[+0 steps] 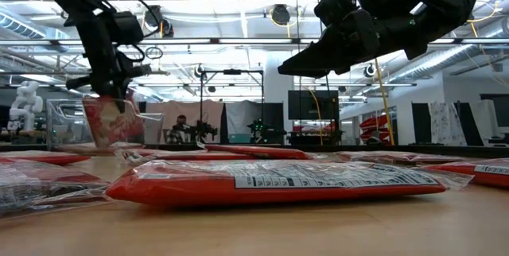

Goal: Sort popcorn bags into baskets
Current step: Put the red popcorn bag into the transparent bin

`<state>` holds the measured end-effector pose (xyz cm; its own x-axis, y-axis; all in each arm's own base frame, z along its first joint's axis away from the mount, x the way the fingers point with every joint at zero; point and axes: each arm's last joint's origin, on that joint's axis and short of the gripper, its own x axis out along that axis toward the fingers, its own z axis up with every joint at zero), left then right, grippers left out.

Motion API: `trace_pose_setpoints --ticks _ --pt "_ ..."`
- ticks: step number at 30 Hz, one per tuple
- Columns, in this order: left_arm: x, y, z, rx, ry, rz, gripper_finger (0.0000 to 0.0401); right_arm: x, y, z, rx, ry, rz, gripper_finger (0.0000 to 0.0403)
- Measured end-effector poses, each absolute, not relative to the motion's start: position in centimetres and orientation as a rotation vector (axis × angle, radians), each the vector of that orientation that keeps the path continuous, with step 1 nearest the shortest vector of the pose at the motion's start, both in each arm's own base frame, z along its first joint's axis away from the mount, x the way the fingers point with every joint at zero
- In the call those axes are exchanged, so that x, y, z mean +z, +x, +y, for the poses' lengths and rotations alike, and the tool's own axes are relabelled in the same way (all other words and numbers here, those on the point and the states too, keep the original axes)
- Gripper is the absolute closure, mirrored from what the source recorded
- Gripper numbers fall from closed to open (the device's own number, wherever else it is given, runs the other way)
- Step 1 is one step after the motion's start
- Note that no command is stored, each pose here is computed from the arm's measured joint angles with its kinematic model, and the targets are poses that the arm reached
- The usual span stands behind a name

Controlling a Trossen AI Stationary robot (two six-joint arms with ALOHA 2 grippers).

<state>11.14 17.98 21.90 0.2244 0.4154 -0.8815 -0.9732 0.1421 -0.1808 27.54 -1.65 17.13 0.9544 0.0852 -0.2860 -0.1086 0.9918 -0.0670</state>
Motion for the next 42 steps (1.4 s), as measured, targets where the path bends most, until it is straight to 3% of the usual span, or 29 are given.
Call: trace_pose_setpoints --ticks 10,17,29,42 --pt "21.7 11.1 18.0 1.197 -0.906 0.797 0.0311 17.1 27.5 -1.7 0.098 -0.082 0.287 0.0224" --pt "21.7 11.1 18.0 1.196 -0.874 0.816 0.0298 17.1 27.5 -1.7 0.098 -0.08 0.29 0.0224" --pt "23.3 13.6 17.6 1.012 -0.631 0.851 0.0298 17.1 27.5 -1.7 0.07 -0.083 0.293 0.0224" --pt "17.7 15.1 19.1 1.124 -0.754 1.049 0.0366 17.1 27.5 -1.8 0.039 -0.09 0.29 0.0224"
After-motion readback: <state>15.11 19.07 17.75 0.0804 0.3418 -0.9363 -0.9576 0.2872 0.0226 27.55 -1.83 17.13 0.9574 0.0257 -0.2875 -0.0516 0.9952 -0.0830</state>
